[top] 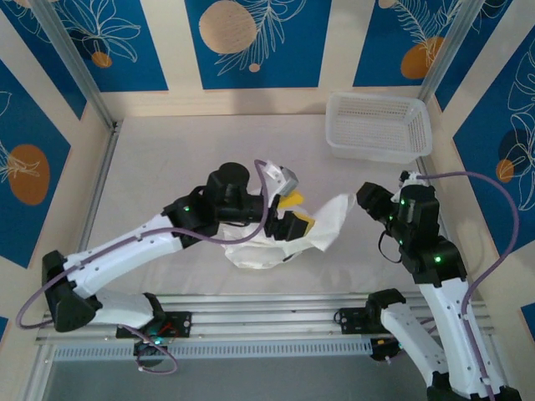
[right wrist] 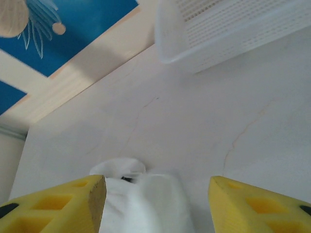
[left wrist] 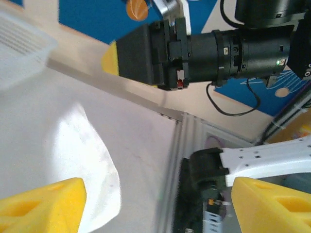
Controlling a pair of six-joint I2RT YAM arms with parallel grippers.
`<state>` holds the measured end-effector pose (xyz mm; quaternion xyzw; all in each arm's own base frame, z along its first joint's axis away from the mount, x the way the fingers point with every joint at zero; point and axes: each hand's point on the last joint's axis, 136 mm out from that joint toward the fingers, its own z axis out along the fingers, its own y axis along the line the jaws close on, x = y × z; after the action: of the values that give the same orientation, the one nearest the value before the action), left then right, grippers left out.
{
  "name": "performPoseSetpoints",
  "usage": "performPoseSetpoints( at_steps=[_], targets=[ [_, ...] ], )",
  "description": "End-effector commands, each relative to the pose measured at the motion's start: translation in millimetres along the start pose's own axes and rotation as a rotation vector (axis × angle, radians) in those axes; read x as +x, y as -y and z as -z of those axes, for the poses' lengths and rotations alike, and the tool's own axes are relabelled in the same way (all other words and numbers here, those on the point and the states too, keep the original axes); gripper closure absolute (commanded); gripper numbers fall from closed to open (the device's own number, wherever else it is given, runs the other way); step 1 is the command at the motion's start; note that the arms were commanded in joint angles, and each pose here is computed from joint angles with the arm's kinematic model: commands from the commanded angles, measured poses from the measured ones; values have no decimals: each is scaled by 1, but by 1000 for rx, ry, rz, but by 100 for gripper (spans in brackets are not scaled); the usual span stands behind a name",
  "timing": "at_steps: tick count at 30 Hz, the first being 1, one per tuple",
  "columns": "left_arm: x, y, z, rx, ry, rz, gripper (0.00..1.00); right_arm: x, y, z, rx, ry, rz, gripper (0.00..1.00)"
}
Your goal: Fold the inside-out t-shirt
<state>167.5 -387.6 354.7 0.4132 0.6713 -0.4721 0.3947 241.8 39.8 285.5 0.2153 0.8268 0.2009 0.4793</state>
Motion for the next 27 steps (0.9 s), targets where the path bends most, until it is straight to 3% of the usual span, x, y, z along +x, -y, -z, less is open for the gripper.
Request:
performPoseSetpoints(
  at_steps=[1, 4, 7, 11, 15, 19, 22, 25, 27],
  targets=[
    [-19, -18, 26, -171, 79, -69, 15, -7, -24, -8, -110, -9, -47, 42],
    [-18, -46, 48, -360, 126, -9, 14, 15, -83, -31, -372, -213, 73, 44],
    [-5, -90, 84, -637, 119, 107, 13, 60, -105, -67, -318, -474, 209, 46],
    [42, -141, 129, -870, 45, 371, 15, 131, -125, -111, -203, -647, 473, 44],
    [87, -163, 158, -897, 73, 632, 17, 180, -136, -154, -130, -717, 677, 40],
    [115, -169, 185, -929, 138, 745, 17, 225, -148, -183, -142, -785, 882, 33],
    [130, -169, 198, -961, 126, 774, 18, 261, -155, -192, -170, -881, 996, 32],
    [141, -170, 202, -970, 91, 795, 18, 282, -154, -196, -167, -958, 1041, 38],
    [147, -172, 201, -970, 66, 824, 18, 285, -159, -194, -187, -986, 1039, 53]
  ],
)
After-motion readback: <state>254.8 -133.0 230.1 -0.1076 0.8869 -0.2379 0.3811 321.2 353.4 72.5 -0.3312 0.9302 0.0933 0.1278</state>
